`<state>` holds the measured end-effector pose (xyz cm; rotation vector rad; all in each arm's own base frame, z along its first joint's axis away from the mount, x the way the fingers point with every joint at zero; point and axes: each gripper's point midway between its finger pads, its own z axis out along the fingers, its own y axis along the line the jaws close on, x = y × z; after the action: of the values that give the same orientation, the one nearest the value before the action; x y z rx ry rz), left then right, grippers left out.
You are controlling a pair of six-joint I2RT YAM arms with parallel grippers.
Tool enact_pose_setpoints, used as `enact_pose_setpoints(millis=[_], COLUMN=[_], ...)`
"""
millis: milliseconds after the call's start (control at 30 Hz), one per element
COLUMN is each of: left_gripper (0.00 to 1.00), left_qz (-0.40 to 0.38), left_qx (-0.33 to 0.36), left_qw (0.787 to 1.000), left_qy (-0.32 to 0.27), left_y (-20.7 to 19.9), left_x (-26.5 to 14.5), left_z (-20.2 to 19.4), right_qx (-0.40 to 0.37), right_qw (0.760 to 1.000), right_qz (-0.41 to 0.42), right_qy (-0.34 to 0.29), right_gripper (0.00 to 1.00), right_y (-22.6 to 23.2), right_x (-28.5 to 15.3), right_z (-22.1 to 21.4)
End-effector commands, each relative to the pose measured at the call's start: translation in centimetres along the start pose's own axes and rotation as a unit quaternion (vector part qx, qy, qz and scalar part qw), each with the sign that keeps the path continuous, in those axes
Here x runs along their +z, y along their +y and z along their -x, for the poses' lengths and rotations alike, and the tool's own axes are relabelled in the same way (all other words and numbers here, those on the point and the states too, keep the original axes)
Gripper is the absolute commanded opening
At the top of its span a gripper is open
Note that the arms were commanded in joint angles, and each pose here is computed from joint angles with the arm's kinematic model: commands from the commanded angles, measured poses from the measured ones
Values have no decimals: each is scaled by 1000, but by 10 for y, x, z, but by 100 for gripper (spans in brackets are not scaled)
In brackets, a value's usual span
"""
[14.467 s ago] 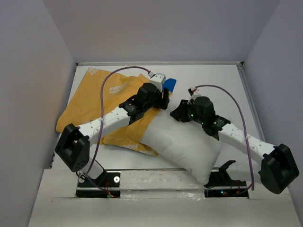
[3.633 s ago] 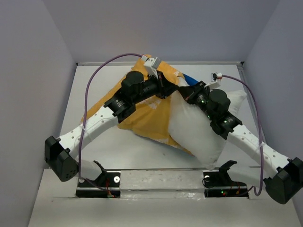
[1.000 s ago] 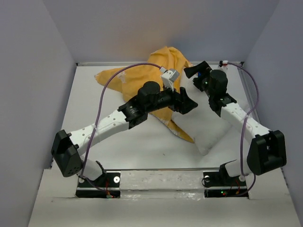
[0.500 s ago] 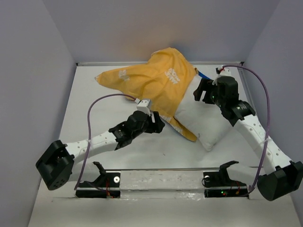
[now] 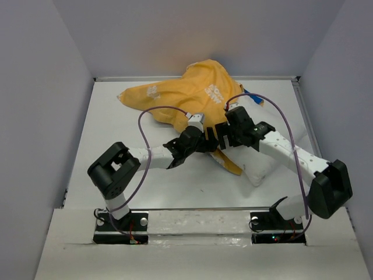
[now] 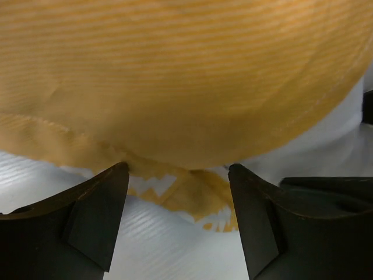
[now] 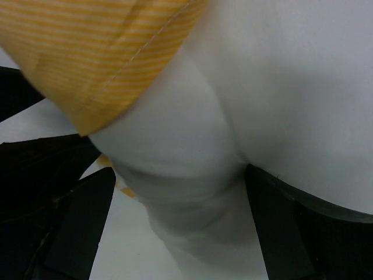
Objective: Put the pillow into the pillowcase
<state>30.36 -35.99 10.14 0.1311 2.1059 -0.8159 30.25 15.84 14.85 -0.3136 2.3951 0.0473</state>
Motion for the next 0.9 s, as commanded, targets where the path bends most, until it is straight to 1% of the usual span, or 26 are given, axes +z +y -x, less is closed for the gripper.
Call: enact_pose_setpoints(millis=[0,33,67,100,133,167,200,233,267,300,333,400,433,467,500,600,667,700,733,767,800,833,867], left_gripper=[75,70,65,57,54,49,38,34,31,23,19,11,10,6,6,0,0,0,0,0,0,0,0], left_qz=[-39,-40,-41,-39,-38,-32,-26,-18,-6,-3,-4,-21,-29,-38,-40,-64,-94,-102,-118,-162,-179,-215,-245], left_qx=[-13,-14,-16,-18,-20,-22,-22,-16,-13,-10,-8,-4,0,8,13,19,13,13,12,15,17,18,18], left_qw=[998,998,998,999,999,999,999,999,999,999,999,999,998,997,997,996,994,994,992,986,983,976,969], left_qy=[-41,-38,-33,-25,-27,-29,-31,-32,-39,-41,-44,-50,-52,-60,-57,-55,-54,-44,-45,-32,-22,-31,-29], left_y=[-22,-21,-20,-15,-13,-8,-3,2,8,10,9,0,-6,-13,-15,-29,-42,-44,-52,-71,-77,-96,-109], left_x=[24,27,29,30,30,30,30,30,30,29,28,18,13,2,1,-24,-42,-44,-49,-58,-60,-70,-80], left_z=[23,20,16,8,6,5,4,3,5,8,10,19,21,28,24,23,23,17,20,22,18,29,33], right_qx=[-16,-10,-11,-10,-1,4,9,26,38,54,60,66,71,75,82,101,102,105,108,112,121,152,165], right_qw=[999,999,1000,1000,1000,1000,1000,998,996,992,990,989,989,988,987,982,973,969,956,949,939,924,897], right_qz=[-40,-32,-29,-24,-12,0,14,48,70,89,101,97,84,84,79,93,141,164,221,247,274,315,352], right_qy=[14,-1,3,17,1,-5,-11,-19,-44,-66,-77,-95,-102,-108,-112,-133,-149,-153,-158,-163,-172,-155,-209], right_gripper=[93,79,72,62,34,22,10,1,0,0,0,0,0,0,0,0,0,0,0,0,0,0,0], right_y=[-6,0,2,7,14,19,25,37,45,50,53,50,42,40,33,27,42,50,70,79,88,102,110], right_x=[23,30,35,45,50,52,53,47,44,32,26,18,16,12,11,4,-6,-9,-18,-21,-25,-26,-39], right_z=[2,10,9,4,13,16,19,26,37,48,54,64,68,69,72,84,94,97,103,107,112,104,130])
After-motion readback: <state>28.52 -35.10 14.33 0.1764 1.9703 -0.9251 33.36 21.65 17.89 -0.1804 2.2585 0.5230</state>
